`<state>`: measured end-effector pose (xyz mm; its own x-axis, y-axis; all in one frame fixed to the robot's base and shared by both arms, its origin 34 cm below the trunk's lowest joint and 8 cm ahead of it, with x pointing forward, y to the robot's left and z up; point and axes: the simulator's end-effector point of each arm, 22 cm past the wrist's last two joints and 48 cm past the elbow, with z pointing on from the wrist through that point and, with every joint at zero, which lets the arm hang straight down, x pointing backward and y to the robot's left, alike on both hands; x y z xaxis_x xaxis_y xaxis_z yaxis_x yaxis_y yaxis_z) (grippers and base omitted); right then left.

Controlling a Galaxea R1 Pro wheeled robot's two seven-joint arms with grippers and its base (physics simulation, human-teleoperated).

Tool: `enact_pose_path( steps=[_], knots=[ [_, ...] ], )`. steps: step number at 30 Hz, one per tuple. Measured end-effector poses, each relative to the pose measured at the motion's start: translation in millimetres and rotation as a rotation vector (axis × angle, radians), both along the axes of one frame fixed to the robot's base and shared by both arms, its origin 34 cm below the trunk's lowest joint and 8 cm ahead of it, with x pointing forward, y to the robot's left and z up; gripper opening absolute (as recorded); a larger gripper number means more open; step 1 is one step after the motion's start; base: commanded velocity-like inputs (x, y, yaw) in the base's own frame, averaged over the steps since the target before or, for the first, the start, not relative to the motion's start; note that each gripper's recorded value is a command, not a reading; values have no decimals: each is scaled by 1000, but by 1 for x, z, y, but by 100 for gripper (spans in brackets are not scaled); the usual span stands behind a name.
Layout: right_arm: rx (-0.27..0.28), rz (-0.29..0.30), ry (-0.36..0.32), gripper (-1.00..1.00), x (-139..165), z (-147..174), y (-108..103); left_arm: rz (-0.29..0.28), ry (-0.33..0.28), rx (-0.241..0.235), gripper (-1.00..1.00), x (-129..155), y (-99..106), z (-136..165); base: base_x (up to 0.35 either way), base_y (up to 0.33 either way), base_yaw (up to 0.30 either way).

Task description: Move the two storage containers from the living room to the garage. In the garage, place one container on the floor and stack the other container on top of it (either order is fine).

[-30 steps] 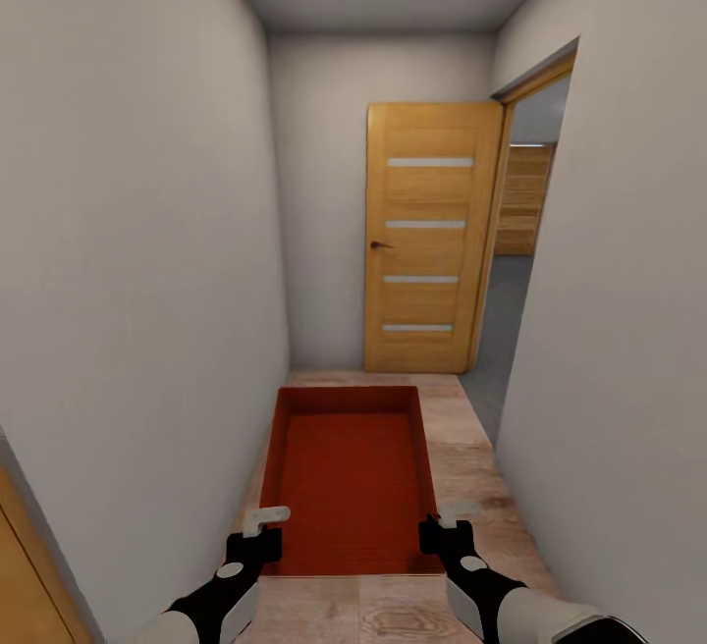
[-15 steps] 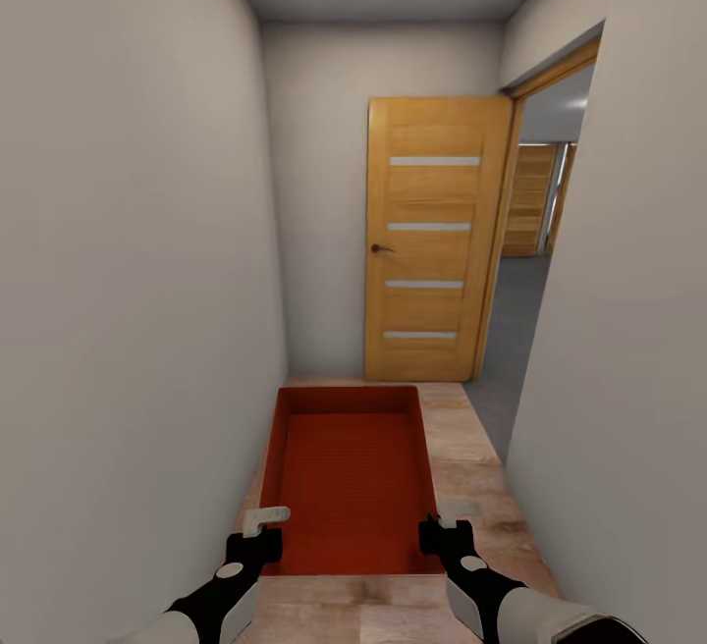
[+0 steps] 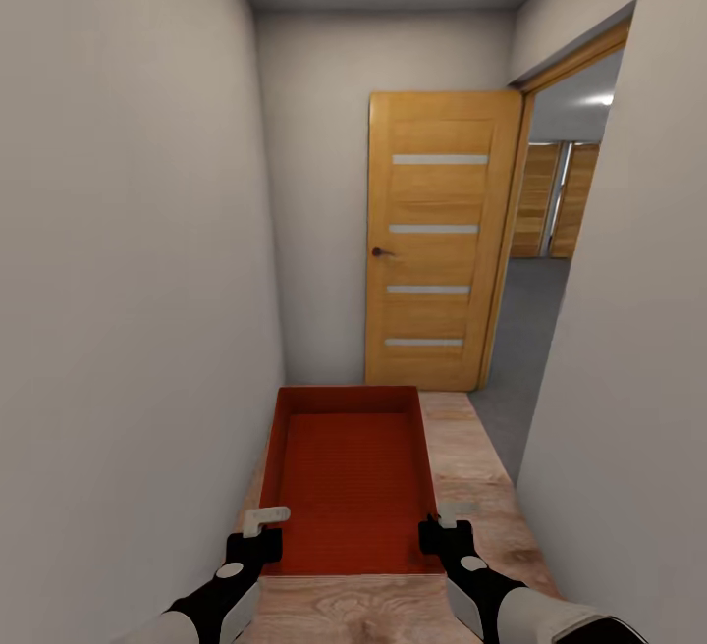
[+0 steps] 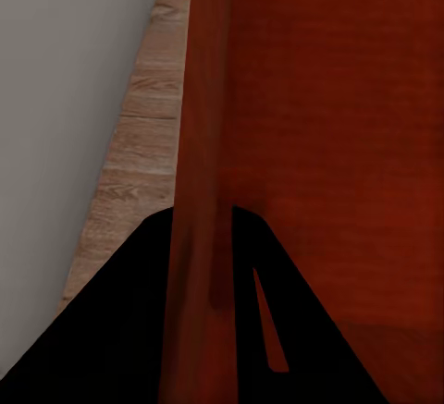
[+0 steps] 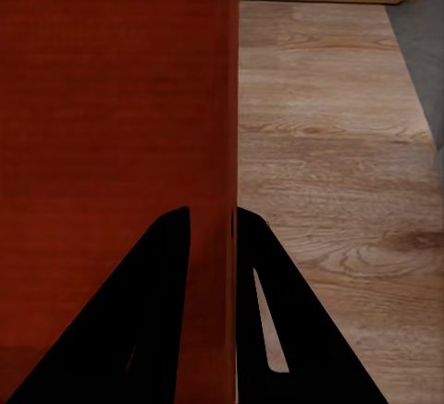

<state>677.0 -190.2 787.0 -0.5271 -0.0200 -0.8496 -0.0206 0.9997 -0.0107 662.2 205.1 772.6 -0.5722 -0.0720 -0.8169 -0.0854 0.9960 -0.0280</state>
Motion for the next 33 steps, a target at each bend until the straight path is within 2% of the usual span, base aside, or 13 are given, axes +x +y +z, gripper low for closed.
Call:
enact_pose_path(
  steps=[33],
  knots=[
    [0, 0, 0, -100, 0, 0, 0, 0, 0, 0, -100, 0, 0, 0, 322, 0, 0]
  ],
)
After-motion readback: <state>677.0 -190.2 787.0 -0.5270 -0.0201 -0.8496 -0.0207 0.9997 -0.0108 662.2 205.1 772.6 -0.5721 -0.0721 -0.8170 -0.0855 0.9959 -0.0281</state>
